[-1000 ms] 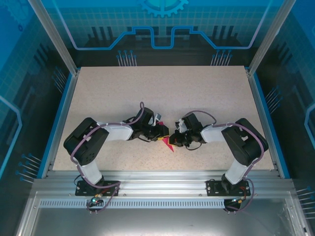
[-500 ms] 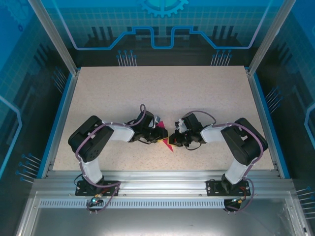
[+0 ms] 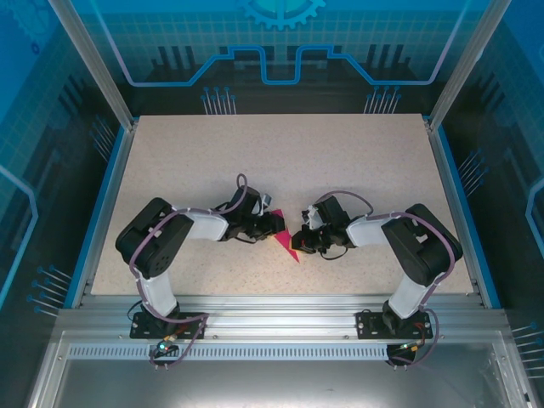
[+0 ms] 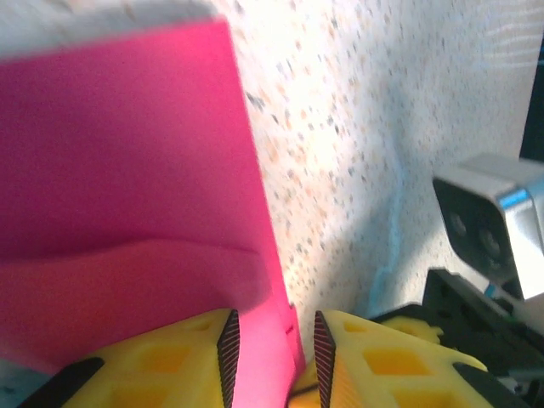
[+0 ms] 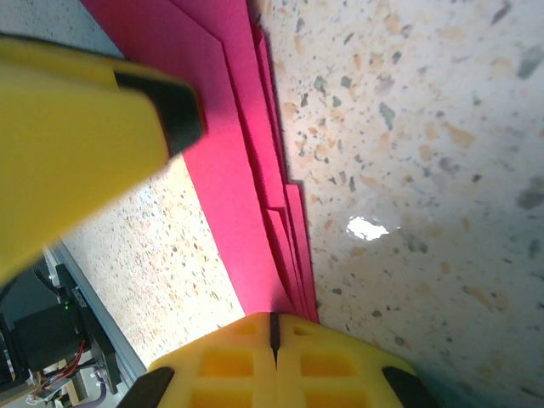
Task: Fold a paper plane with a square sheet of paper (pick it up from the middle)
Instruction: Fold the wing for the fifth time at the center of the table.
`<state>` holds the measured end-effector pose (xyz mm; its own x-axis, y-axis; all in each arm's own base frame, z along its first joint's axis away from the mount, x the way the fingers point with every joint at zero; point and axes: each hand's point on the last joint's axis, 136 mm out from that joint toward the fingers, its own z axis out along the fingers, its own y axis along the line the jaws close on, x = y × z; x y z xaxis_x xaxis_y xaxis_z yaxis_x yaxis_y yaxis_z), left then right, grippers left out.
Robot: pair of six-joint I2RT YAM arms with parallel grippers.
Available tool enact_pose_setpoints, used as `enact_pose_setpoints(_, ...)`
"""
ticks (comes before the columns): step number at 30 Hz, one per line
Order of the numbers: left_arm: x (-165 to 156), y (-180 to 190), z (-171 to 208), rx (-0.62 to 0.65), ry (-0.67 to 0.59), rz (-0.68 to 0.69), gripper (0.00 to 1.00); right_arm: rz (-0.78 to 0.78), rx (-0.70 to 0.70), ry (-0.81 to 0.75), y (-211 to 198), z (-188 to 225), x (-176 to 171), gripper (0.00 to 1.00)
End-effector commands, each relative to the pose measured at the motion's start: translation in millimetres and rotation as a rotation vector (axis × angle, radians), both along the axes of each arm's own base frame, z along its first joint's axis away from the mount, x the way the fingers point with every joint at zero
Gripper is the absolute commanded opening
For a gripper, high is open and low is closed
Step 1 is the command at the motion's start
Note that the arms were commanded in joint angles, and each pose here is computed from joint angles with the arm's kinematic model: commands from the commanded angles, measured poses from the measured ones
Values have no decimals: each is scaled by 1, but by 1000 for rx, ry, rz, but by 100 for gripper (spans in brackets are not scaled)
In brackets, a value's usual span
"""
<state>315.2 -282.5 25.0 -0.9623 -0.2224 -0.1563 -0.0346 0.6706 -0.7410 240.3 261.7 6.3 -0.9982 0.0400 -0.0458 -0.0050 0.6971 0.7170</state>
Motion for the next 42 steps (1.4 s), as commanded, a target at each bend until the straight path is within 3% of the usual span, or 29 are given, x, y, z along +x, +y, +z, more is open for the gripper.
enact_pose_setpoints(1,21,30,-18,130,-15,84,34,-20,-258,170,-47,-56,-44,2)
enact_pose_setpoints(13,43,49,-26,150,17,125,35,-13,-260,166,-48,-53,-45,2)
enact_pose_setpoints(30,83,79,5,99,-22,150,41,-10,-229,154,-41,-47,-39,3)
enact_pose_setpoints(35,81,79,38,72,-51,155,47,-6,-205,126,-35,-37,-32,3)
enact_pose_setpoints(42,47,85,57,48,-28,198,52,-5,-202,104,-33,-31,-27,5)
